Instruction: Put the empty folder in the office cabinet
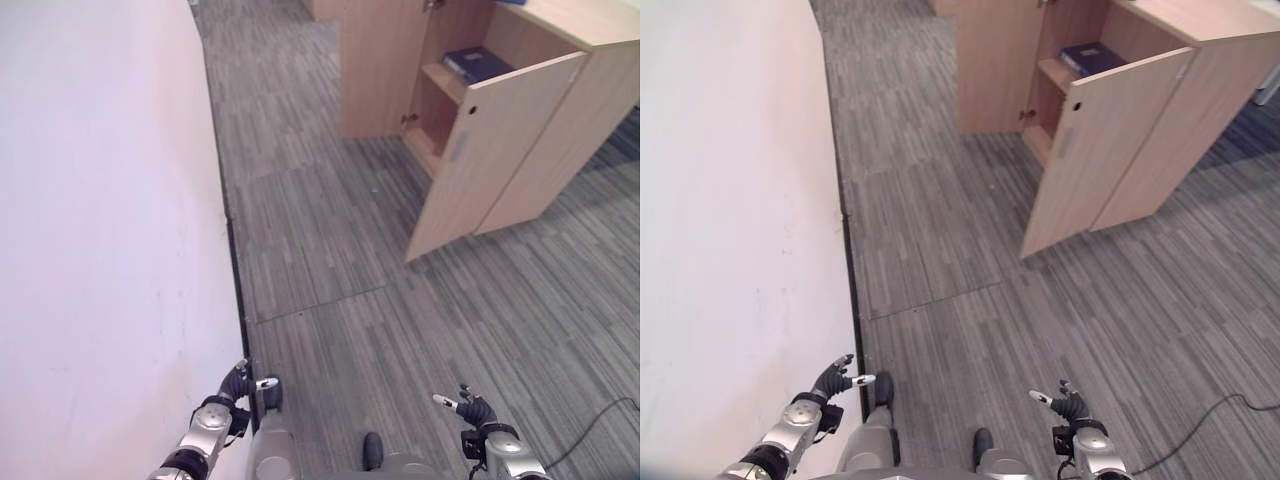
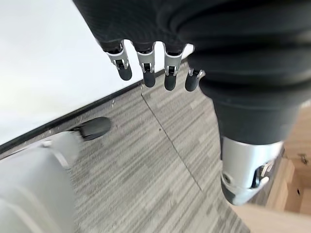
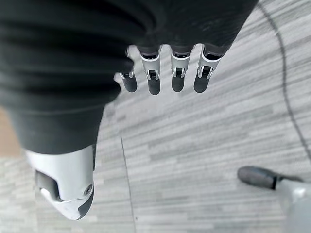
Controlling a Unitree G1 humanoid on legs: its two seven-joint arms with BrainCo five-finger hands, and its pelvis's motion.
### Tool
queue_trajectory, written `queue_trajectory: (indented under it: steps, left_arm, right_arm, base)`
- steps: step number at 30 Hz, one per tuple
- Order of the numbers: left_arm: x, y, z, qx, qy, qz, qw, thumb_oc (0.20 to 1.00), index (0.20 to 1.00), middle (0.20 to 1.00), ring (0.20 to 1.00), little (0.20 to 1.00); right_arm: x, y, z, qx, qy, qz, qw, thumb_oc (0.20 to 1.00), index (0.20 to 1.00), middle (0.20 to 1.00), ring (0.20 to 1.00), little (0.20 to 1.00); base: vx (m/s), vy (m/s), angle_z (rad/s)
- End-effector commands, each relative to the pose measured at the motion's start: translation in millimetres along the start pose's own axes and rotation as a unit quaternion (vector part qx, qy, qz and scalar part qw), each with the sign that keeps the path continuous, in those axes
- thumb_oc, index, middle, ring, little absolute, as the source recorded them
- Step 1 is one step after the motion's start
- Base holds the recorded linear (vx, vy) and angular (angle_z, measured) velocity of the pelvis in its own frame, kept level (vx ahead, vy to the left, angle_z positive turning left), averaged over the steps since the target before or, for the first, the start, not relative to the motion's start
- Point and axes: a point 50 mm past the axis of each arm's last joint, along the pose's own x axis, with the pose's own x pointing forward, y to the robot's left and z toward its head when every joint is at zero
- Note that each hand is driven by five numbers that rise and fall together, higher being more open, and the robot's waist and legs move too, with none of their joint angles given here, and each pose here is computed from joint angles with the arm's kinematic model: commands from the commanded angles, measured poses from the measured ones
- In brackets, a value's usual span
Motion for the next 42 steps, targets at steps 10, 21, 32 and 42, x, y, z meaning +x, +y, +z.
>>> queue_trajectory:
  steps: [10,21,32,42]
  left_arm:
    - [-7.5,33.8,-7.5,0.016,-0.011,0.041,0.999,1.0,1.0,1.0,1.0,1.0]
    - [-3.4,43.4,10.5,0.026,-0.038,0.053,0.998,1.0,1.0,1.0,1.0,1.0]
    - [-2.0,30.4,3.9,0.023,-0.027,0.041,0.999,1.0,1.0,1.0,1.0,1.0]
    - [1.6,9.5,18.0,-0.006,-0.049,0.015,0.999,1.0,1.0,1.0,1.0,1.0]
  right_arm:
    - [-4.5,18.5,-10.6,0.017,0.005,0.031,0.999,1.0,1.0,1.0,1.0,1.0]
    - [0.0,26.8,-0.5,0.022,-0.002,0.029,0.999,1.0,1.0,1.0,1.0,1.0]
    - [-7.6,-0.7,-34.3,0.065,0.06,-0.036,0.995,1.0,1.0,1.0,1.0,1.0]
    - [-12.3,-44.3,-37.8,0.088,0.062,-0.099,0.989,1.0,1.0,1.0,1.0,1.0]
  base:
    - [0.33,0.313,-0.56]
    - [0.21,0.213,-0.17]
    - [0.34,-0.068,-0.01]
    - [0.34,-0.205,-0.09]
